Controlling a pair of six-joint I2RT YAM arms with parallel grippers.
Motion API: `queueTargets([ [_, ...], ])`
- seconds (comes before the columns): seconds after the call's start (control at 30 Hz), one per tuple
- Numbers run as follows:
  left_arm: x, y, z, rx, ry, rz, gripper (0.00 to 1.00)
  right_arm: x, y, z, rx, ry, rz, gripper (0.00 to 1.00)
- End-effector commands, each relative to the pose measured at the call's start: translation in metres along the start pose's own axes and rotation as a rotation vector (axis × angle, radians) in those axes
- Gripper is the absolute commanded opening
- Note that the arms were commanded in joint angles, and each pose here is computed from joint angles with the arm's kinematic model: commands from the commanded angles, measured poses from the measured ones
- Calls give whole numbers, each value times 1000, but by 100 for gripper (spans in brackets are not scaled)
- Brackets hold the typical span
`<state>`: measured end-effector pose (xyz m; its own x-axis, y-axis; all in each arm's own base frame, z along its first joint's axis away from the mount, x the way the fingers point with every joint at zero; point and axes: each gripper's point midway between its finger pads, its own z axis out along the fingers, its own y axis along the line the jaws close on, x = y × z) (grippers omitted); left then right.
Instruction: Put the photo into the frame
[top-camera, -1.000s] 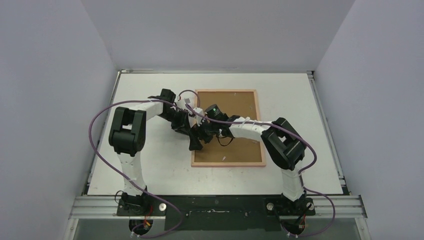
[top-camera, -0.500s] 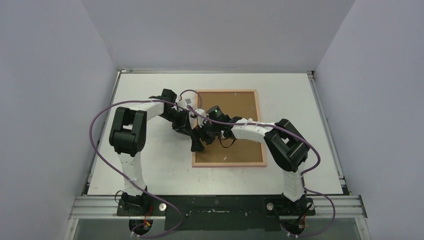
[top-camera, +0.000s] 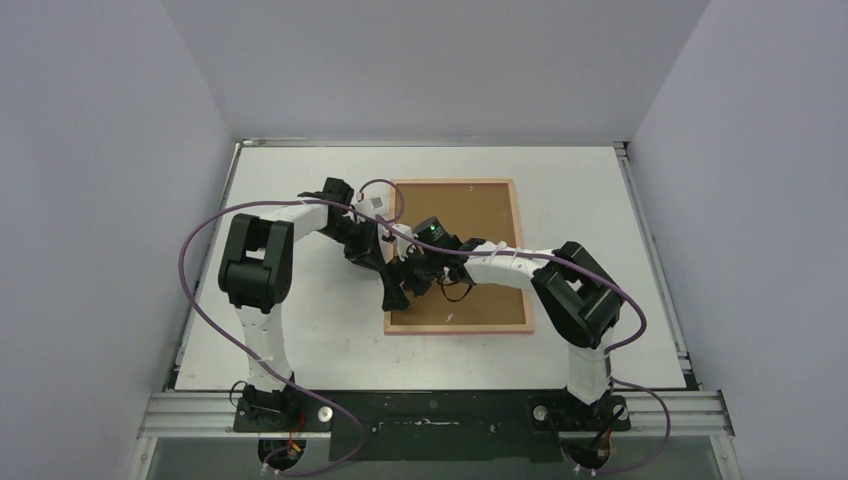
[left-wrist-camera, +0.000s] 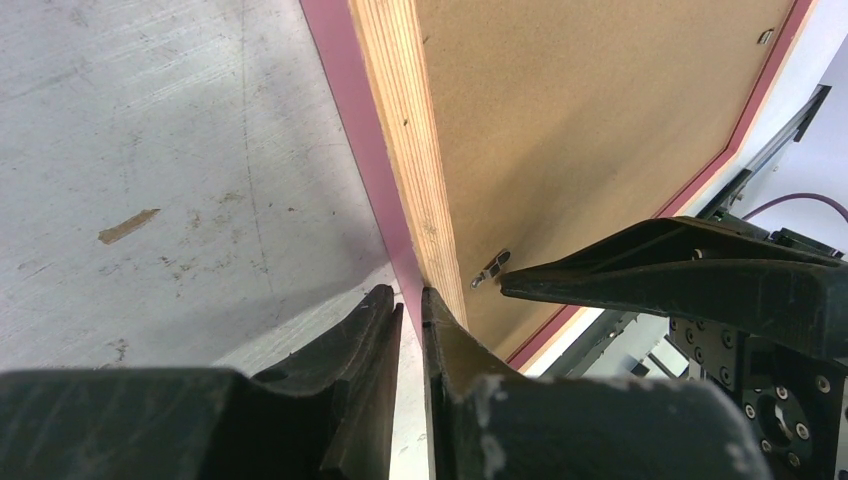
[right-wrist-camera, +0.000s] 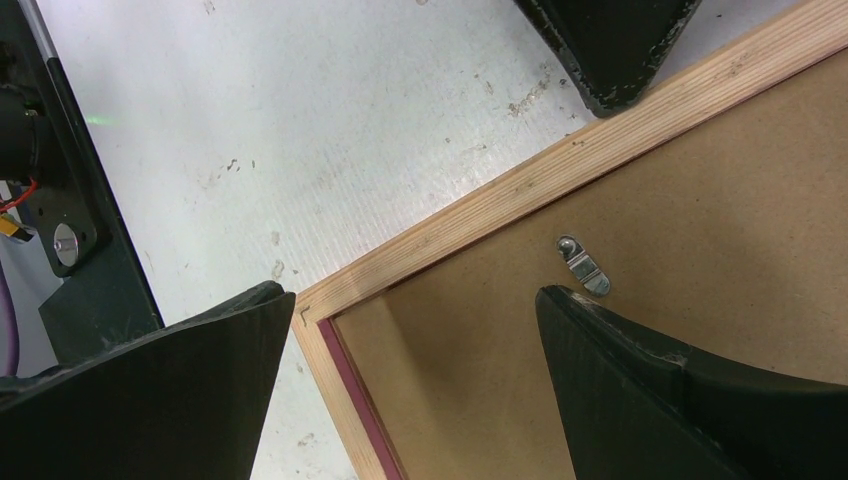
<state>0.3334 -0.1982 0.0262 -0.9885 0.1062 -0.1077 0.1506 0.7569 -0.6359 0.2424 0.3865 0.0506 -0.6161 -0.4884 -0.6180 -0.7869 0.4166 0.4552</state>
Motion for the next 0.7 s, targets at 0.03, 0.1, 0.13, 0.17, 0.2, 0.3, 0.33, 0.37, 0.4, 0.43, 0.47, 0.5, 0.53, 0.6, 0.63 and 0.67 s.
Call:
queueTargets([
  [0.03,-12,14,4,-73,-34,51,12,-34,6,-21,-2,-87,-60,98],
  [0.1,-12,14,4,-73,-33,51,12,-40,1,-26,1,-101,-60,98],
  [0.13,-12,14,4,-74,-34,51,12,-42,-1,-27,2,-105,-60,98],
  [0.17,-12,14,4,-73,-34,51,12,-44,-3,-27,3,-107,-59,98],
  [0.2,-12,14,4,-73,-33,51,12,-44,-4,-25,1,-107,-60,98],
  [0.3,-12,15,4,-75,-30,49,12,-46,-6,-21,-15,-117,-49,98],
  [0.33,-13,15,4,-76,-31,49,12,-47,-8,-21,-19,-125,-40,98],
  [0.37,-12,15,4,-75,-30,48,12,-47,-10,-20,-19,-129,-31,98],
  [0.4,-12,15,4,-75,-29,48,12,-47,-11,-19,-21,-133,-28,98],
  [0.43,-12,15,4,-76,-30,47,12,-47,-13,-18,-22,-134,-24,98],
  [0.47,-13,15,4,-76,-32,48,12,-46,-15,-16,-22,-133,-19,98],
  [0.5,-12,15,4,-76,-30,47,12,-45,-14,-15,-26,-132,-17,98],
  [0.53,-12,15,4,-76,-30,48,12,-44,-15,-14,-29,-130,-14,98],
  [0.6,-12,16,4,-76,-30,47,12,-41,-15,-11,-39,-124,-5,98],
  [0.63,-12,16,4,-76,-30,46,12,-41,-14,-9,-42,-121,-4,98],
  [0.67,-12,16,4,-76,-29,46,12,-38,-14,-7,-45,-116,-3,98],
])
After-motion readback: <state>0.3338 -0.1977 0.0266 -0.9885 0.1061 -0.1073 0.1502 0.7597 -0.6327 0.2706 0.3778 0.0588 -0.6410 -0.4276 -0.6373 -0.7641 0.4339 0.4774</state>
